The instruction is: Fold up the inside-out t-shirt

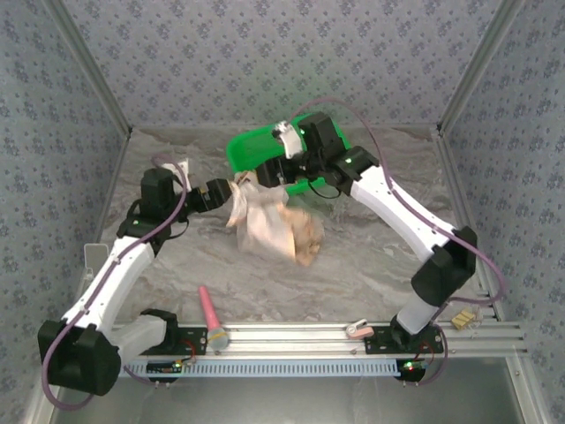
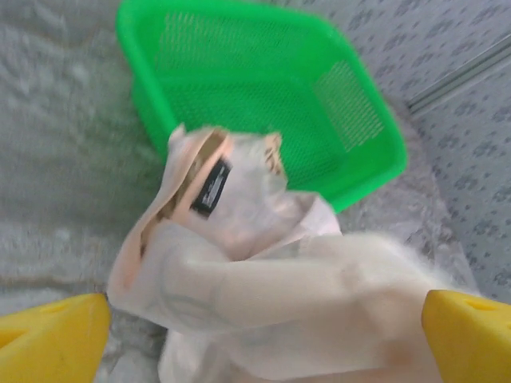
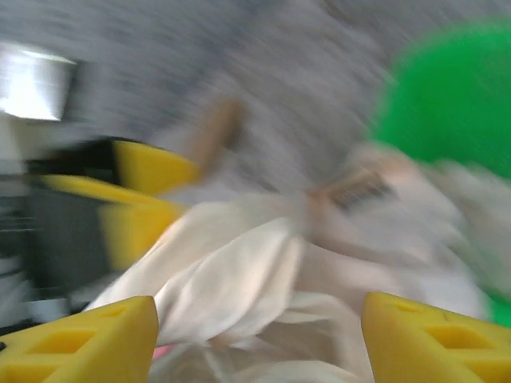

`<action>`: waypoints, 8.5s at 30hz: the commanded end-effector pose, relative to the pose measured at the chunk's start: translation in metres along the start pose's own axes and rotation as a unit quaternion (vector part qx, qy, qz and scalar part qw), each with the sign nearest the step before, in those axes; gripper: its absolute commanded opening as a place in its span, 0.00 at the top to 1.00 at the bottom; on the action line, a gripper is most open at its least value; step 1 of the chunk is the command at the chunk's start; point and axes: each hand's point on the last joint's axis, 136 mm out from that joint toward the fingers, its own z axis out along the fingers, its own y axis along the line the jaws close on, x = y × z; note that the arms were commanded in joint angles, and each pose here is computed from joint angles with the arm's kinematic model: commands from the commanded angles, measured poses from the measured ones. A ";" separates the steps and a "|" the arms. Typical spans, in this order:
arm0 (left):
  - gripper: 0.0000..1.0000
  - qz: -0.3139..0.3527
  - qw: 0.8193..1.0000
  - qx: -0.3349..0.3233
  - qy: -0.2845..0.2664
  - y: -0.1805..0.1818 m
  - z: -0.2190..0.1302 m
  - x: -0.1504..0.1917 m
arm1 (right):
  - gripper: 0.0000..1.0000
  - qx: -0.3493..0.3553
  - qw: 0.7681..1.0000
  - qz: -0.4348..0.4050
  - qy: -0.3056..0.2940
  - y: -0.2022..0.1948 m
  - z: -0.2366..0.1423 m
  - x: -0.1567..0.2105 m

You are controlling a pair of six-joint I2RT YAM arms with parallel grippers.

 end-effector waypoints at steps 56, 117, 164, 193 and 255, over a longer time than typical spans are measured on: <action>0.00 0.138 0.970 -0.095 0.174 -0.003 0.193 0.081 | 0.90 0.606 0.426 0.640 -0.204 -0.323 -0.263 0.281; 0.56 0.218 0.906 0.119 0.343 -0.104 0.078 0.168 | 0.28 0.563 0.508 0.577 -0.302 -0.322 -0.282 0.157; 1.00 0.160 0.983 -0.069 0.053 -0.027 0.063 -0.131 | 1.00 0.143 0.982 0.056 -0.107 -0.149 -0.006 -0.110; 0.14 0.086 0.977 -0.065 0.186 0.005 0.046 0.057 | 0.45 0.190 0.978 0.065 0.053 -0.138 -0.008 0.116; 1.00 0.101 0.964 0.041 0.244 -0.109 0.133 0.006 | 0.54 0.078 0.996 0.047 0.004 -0.072 -0.016 0.128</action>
